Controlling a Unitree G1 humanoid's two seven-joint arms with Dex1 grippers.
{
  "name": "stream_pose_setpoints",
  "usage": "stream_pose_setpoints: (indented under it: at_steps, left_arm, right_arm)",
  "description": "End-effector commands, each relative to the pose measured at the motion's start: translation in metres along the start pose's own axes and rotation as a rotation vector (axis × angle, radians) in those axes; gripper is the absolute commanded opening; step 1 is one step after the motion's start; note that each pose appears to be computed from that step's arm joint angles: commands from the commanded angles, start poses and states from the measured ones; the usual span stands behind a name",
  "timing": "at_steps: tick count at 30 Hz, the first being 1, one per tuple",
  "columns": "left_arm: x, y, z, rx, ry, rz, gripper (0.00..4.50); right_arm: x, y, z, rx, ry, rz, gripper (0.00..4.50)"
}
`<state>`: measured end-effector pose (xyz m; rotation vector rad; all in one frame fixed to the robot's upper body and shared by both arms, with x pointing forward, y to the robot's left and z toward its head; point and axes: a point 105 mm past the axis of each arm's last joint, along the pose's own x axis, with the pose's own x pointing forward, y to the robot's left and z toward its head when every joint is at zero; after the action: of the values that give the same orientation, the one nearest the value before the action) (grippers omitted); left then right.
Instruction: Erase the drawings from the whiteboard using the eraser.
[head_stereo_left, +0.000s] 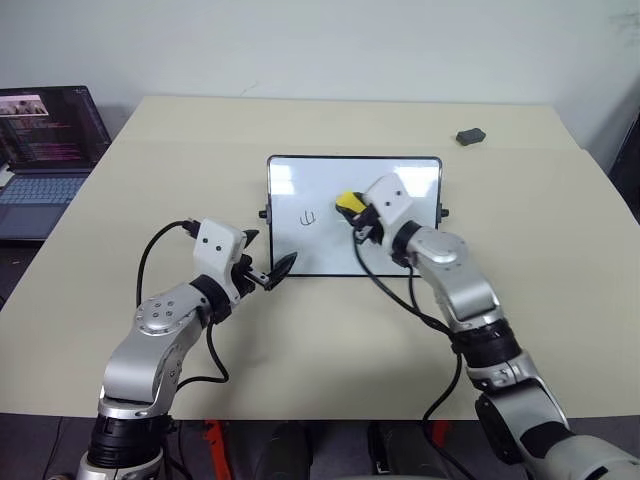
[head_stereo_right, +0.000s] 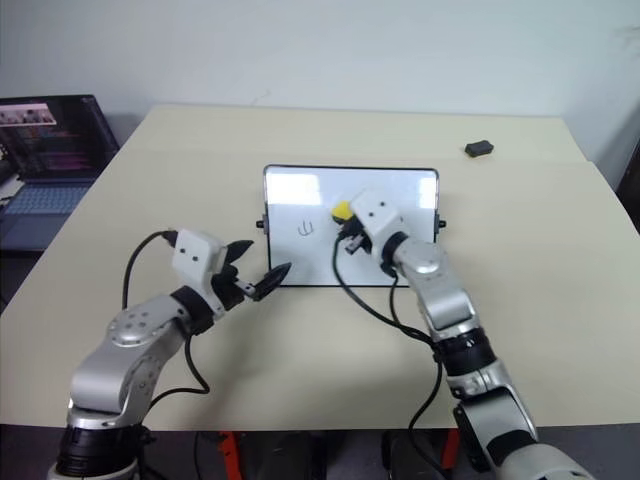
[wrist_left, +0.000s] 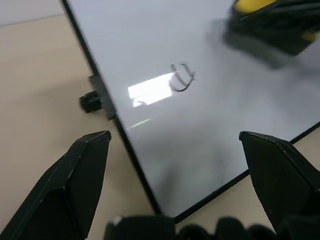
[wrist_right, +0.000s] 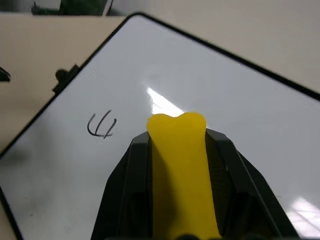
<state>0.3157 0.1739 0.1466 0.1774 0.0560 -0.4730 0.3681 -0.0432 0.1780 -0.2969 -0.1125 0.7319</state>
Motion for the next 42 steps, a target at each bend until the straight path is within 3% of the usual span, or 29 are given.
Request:
stream_pose_setpoints:
  at_steps: [1, 12, 19, 24, 33, 40, 42]
  left_arm:
    - [-0.006, 0.012, 0.008, 0.016, -0.034, 0.081, 4.50]
    - [-0.008, 0.025, 0.011, 0.032, -0.028, 0.126, 4.50]
    - [-0.012, 0.027, 0.012, 0.024, -0.033, 0.120, 4.50]
    - [-0.016, 0.028, 0.012, 0.023, -0.033, 0.104, 4.50]
    - [-0.019, 0.028, 0.018, 0.071, -0.018, 0.027, 4.50]
    - [-0.019, 0.023, 0.020, 0.091, -0.017, 0.003, 4.50]
    - [-0.019, 0.022, 0.021, 0.095, -0.017, 0.001, 4.50]
  right_arm:
    - [-0.027, -0.001, 0.000, 0.027, -0.018, 0.029, 1.09]
    - [-0.064, 0.029, -0.033, -0.078, 0.094, 0.162, 1.09]
    - [-0.060, 0.039, -0.020, -0.077, 0.009, 0.200, 1.09]
    - [-0.031, 0.029, 0.013, -0.131, -0.145, 0.104, 1.09]
    - [0.044, 0.015, 0.032, -0.273, -0.173, 0.023, 1.09]
    - [0.075, 0.018, 0.025, -0.315, -0.125, 0.014, 1.09]
    - [0.077, 0.032, 0.004, -0.305, -0.061, 0.071, 1.09]
